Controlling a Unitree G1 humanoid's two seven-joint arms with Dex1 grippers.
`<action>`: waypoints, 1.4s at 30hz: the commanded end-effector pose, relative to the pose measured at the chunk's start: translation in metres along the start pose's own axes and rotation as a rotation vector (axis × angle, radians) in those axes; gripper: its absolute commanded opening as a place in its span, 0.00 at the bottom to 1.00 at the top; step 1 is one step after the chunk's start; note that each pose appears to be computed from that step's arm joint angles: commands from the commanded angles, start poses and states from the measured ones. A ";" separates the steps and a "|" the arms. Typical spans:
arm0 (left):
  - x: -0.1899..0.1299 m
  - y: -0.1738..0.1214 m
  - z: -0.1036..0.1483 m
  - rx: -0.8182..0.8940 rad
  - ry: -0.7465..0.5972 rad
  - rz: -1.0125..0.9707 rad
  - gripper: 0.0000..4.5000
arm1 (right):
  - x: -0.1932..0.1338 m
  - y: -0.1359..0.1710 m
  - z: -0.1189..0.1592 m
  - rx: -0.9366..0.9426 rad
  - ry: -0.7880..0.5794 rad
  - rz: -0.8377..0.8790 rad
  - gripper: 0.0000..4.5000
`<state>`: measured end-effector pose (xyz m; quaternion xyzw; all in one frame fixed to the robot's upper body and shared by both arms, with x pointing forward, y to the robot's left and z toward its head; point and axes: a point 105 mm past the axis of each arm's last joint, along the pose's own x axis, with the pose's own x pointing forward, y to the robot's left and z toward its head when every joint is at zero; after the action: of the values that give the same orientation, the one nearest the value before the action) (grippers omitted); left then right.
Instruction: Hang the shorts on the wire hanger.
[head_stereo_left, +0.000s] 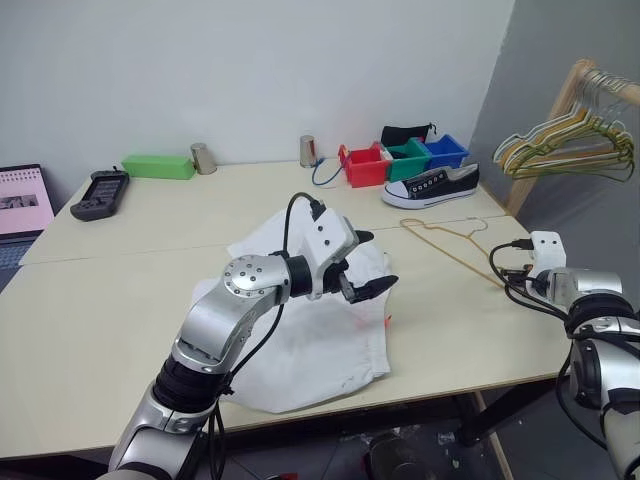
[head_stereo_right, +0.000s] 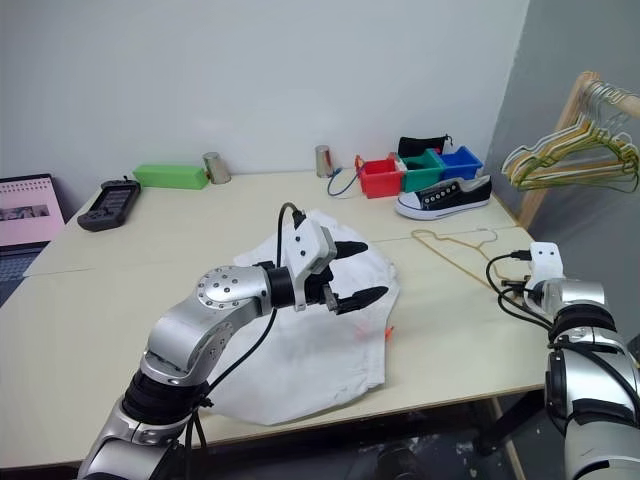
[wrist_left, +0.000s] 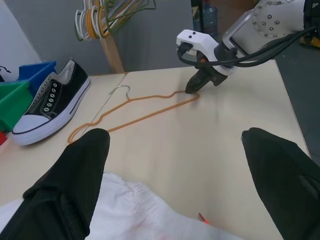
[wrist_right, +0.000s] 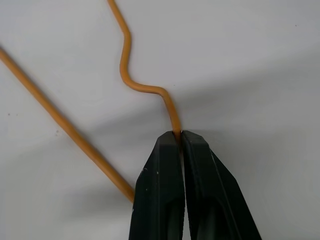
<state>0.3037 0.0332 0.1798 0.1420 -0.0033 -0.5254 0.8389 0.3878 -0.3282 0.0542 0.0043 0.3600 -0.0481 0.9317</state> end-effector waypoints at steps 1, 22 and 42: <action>-0.005 0.005 0.014 0.039 -0.045 0.030 1.00 | 0.003 0.008 -0.006 0.002 0.023 0.035 0.00; -0.073 0.140 0.028 0.081 -0.037 0.400 1.00 | -0.104 0.120 0.159 -0.645 -0.915 0.148 0.00; -0.135 0.183 0.041 0.170 0.133 0.147 1.00 | -0.184 0.181 0.153 -1.268 -1.502 0.282 0.00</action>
<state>0.4010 0.2172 0.2717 0.2138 0.0041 -0.4396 0.8723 0.3832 -0.1453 0.2696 -0.4687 -0.3222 0.2718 0.7763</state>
